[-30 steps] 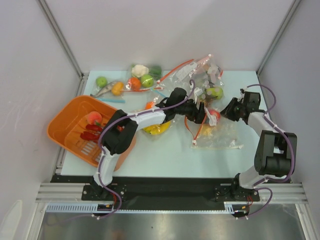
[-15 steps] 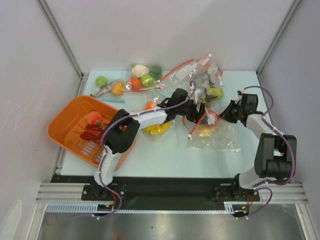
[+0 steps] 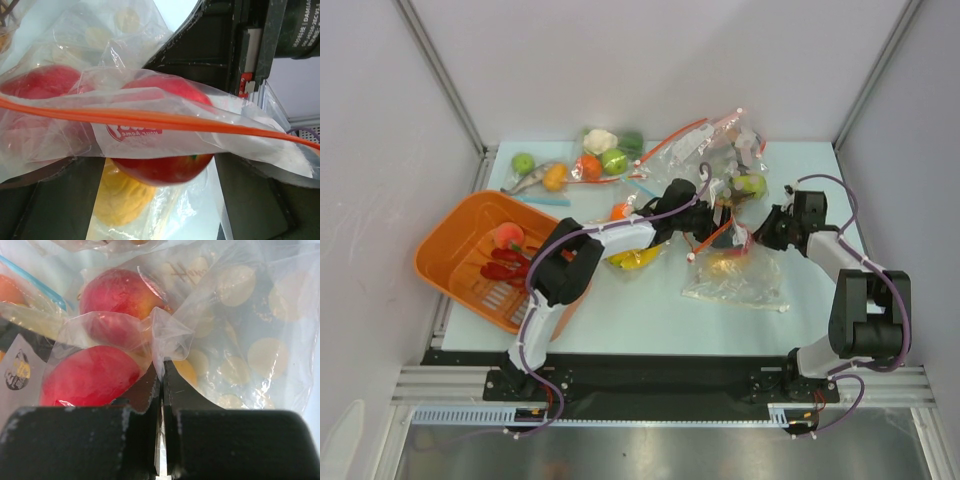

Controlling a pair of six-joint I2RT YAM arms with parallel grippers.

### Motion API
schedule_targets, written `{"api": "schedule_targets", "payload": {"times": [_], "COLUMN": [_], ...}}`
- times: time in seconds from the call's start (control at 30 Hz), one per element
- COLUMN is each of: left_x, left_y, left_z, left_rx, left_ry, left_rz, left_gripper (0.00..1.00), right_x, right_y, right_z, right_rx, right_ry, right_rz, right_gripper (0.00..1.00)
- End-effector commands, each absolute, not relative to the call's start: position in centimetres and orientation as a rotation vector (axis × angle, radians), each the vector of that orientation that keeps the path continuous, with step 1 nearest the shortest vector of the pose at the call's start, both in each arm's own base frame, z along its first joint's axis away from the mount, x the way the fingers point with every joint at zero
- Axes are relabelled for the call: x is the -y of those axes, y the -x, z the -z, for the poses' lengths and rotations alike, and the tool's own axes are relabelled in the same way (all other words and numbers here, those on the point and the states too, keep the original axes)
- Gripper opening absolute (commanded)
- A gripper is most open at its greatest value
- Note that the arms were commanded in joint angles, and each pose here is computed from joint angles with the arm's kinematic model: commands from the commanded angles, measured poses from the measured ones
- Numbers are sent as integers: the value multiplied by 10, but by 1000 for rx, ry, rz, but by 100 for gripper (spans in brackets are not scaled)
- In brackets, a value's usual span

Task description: Open the zip-top bag and remove the fake food

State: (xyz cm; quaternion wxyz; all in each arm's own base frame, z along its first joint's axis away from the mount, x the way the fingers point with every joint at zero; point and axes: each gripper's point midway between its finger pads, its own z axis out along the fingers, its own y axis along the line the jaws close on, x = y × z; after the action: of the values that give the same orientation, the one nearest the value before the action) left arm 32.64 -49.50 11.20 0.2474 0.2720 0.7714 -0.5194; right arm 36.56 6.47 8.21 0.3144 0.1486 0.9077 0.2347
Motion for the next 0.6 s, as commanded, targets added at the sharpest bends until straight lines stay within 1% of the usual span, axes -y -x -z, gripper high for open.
{"api": "schedule_targets", "payload": {"times": [0.0,0.1,0.17,0.27,0.37,0.4,0.47,0.5,0.57], "left_x": [513,516,518,520,517,516,513,512,509], "left_y": [-324,-323,-322,-323,-326,-326,-327,-327,-326], "left_z": [-134,-130,-129,-126,-120,-120,-116,-118,-117], "left_rx": [-2000,-2007,-2009,-2018,-2041,-2043,-2052,-2047,-2048], "left_ry": [-777,-789,-792,-796,-787,-787,-781,-780,-776], "left_rz": [1487,1484,1479,1455,1422,1412,1390,1385,1376], "left_gripper": [94,94,94,90,70,57,48,40,29], "right_x": [-83,-85,-97,-101,-102,-102,-101,-100,-96], "right_y": [-360,-361,-358,-356,-355,-354,-353,-351,-350], "right_z": [-93,-96,-97,-96,-97,-96,-99,-98,-98], "right_rx": [-2378,-2370,-2378,-2383,-2382,-2385,-2382,-2386,-2383], "right_ry": [-311,-304,-260,-247,-243,-243,-239,-245,-261], "right_rz": [-680,-689,-713,-720,-723,-722,-717,-711,-699], "right_gripper": [0,0,0,0,0,0,0,0,0]}}
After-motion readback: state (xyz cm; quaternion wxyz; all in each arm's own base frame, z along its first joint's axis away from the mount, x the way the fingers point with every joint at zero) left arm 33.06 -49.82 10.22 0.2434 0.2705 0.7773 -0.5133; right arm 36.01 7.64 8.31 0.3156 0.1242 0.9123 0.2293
